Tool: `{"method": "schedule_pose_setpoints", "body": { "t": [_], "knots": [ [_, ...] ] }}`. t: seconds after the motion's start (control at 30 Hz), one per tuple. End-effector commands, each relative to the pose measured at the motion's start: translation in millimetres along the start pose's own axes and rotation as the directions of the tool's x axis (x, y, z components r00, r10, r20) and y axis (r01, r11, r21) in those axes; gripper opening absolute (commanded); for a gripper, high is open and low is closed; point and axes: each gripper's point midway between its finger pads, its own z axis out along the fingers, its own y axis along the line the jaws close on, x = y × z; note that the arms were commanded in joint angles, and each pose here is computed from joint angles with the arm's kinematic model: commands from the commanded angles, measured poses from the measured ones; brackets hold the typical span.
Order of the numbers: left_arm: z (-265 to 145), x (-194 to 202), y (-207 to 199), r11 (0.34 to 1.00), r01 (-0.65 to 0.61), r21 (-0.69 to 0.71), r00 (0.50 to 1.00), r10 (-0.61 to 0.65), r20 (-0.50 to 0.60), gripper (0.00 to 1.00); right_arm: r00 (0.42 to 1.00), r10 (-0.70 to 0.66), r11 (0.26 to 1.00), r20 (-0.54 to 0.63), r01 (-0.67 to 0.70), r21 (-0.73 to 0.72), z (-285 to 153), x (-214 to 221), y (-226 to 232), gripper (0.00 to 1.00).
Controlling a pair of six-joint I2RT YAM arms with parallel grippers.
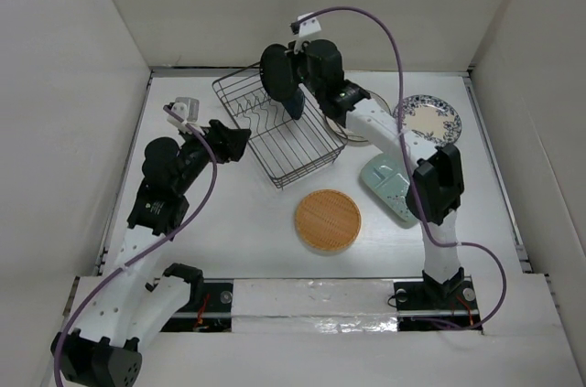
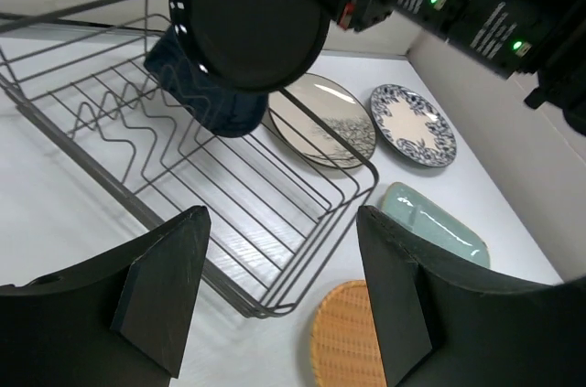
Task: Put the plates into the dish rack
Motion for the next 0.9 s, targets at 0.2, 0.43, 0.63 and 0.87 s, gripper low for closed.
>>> {"method": "schedule_pose_setpoints", "body": {
  "t": [0.2,0.43,0.63,0.87],
  "knots": [
    [-8,-15,3,0.996,-0.083,-0.023,0.994,0.084,0.069,0.63,0.877,-0.479,0.852,-0.032,0.473,0.223,15,-6,5,0.00],
    [-11,-16,3,0.996,-0.083,-0.030,0.993,0.085,0.076,0.63,0.821,-0.565,0.775,-0.079,0.562,0.289,30,9,1,0.00],
    [-11,-16,3,0.996,-0.083,-0.030,0.993,0.085,0.076,0.63,0.805,-0.587,0.742,-0.088,0.578,0.338,34,11,-5,0.00],
    [-9,-12,6,0.996,-0.078,-0.036,0.995,0.080,0.066,0.63,0.809,-0.577,0.746,-0.110,0.577,0.333,42,30,-9,0.00]
  ]
}}
